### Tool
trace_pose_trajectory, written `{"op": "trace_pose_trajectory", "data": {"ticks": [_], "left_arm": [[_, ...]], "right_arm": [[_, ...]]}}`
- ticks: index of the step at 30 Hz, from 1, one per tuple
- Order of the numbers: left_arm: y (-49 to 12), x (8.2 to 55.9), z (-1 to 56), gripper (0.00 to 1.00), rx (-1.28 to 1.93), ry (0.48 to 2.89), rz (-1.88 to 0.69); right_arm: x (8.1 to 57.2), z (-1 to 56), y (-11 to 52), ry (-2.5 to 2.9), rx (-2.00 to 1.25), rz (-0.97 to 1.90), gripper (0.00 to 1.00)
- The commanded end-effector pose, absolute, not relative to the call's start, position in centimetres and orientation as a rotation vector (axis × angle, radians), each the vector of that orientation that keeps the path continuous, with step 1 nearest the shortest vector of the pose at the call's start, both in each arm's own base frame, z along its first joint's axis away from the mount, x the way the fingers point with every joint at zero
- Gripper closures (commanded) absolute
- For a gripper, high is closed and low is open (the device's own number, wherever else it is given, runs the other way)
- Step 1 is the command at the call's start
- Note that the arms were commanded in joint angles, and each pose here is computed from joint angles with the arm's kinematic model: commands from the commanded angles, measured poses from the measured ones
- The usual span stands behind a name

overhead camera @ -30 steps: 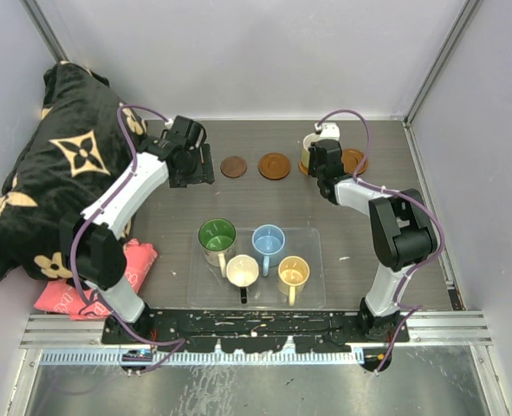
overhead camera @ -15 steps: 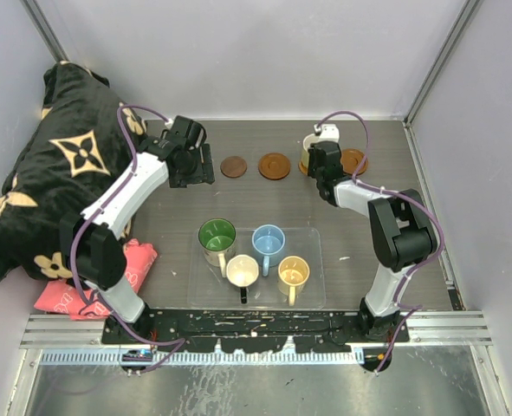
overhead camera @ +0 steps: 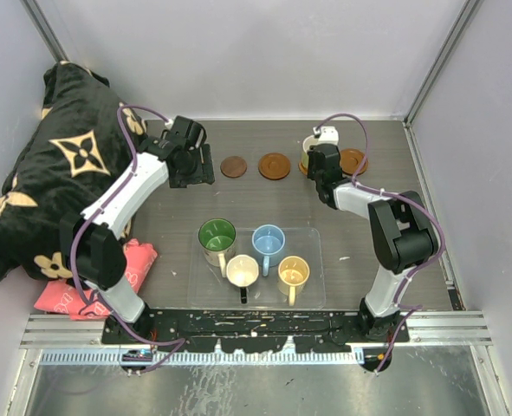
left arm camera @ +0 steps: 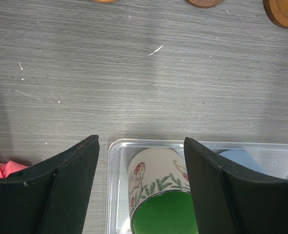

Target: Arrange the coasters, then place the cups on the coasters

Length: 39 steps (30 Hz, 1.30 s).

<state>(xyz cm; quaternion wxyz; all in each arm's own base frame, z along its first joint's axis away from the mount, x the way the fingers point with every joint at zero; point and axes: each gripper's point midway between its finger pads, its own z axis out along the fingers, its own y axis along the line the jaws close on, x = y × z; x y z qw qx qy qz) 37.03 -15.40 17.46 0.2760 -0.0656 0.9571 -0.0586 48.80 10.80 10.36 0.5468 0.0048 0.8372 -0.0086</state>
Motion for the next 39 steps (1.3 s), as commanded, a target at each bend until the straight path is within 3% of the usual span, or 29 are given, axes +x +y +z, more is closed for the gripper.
{"op": "trace_pose_trajectory", "data": {"ticks": [1, 5, 11, 29, 39], "left_arm": [[-15.6, 36.9, 19.5, 0.28, -0.158, 2.513, -0.196], [-15.5, 36.8, 19.4, 0.28, -0.159, 2.515, -0.196], [-15.6, 36.9, 19.5, 0.28, -0.158, 2.514, -0.196], [-15.7, 37.1, 19.4, 0.27, -0.159, 2.512, -0.2], [-15.7, 37.1, 19.5, 0.28, -0.16, 2.51, -0.2]], "right_arm": [[49.5, 14.2, 10.8, 1.884, 0.024, -0.022, 0.99], [49.3, 13.9, 10.8, 1.891, 0.031, -0.02, 0.98], [49.4, 13.6, 10.7, 1.897, 0.036, -0.026, 0.85], [49.4, 13.2, 10.5, 1.909, 0.055, -0.038, 0.74], [49.5, 13.1, 10.3, 1.912, 0.065, -0.047, 0.62]]}}
